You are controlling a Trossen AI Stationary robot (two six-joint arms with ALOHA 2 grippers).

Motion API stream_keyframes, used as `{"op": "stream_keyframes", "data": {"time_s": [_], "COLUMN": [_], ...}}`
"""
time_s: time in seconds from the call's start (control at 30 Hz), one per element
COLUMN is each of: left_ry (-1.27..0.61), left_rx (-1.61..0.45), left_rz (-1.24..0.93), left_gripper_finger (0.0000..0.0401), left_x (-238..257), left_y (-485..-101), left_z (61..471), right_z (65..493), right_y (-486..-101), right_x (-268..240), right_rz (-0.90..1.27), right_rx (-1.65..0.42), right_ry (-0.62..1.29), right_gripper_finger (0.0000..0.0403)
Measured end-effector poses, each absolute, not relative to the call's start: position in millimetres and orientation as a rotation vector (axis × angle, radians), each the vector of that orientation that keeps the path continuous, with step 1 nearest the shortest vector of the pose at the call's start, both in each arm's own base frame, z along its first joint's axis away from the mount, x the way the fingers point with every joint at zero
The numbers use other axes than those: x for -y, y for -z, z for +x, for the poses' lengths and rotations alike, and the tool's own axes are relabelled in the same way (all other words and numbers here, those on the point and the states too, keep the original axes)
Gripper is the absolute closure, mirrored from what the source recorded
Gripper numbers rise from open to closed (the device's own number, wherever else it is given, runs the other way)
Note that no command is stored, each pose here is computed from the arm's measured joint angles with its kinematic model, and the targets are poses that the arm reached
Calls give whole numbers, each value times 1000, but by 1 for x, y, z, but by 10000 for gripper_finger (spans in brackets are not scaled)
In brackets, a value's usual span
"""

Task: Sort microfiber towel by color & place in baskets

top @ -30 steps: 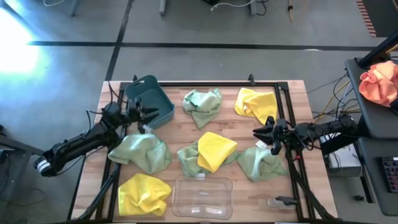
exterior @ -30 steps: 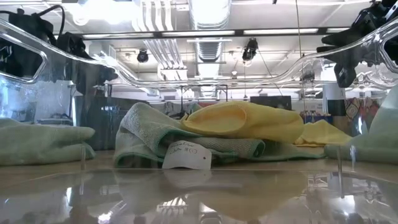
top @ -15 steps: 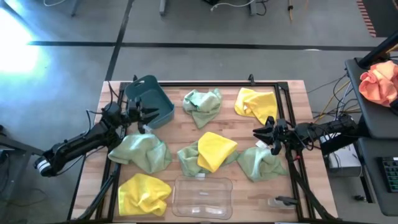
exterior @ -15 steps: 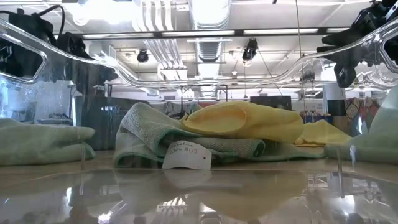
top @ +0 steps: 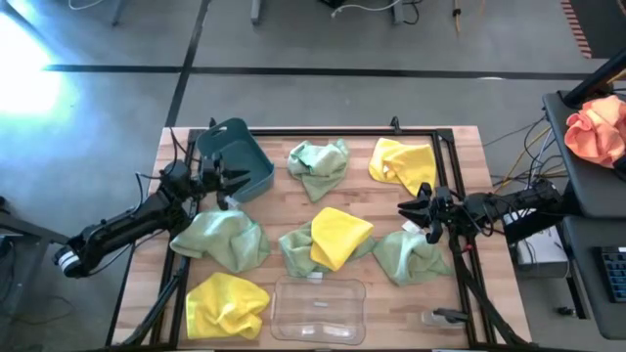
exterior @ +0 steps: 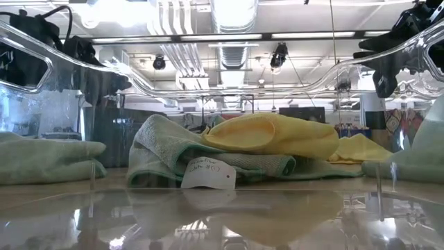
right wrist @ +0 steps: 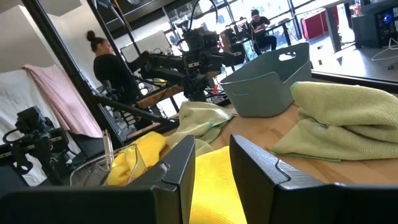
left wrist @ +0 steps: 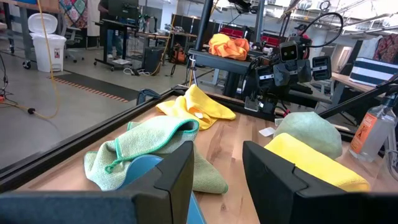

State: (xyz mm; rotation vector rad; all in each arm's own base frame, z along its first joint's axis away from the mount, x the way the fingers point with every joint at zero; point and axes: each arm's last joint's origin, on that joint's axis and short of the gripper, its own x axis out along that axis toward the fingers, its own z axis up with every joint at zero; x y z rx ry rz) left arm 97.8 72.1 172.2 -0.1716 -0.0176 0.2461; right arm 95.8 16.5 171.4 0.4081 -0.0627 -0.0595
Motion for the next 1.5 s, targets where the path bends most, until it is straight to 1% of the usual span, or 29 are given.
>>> {"op": "stream_keyframes", "data": {"time_s": [0.77,1.5], "left_ry": [-246,-246], "left_rx": [18,17], "left_rz": [-172,-172], "left_gripper_finger": [278,278], "left_x": [-72,-72], "left_y": [-172,-172], "left_z": [98,98], "right_z": [96,96], "right_y": [-171,-171], "right_x": [-16,-16], "right_rz": [385,417], "right_rx": [62,63], "right_ry": [61,60], "right_gripper_finger": [310,310]}}
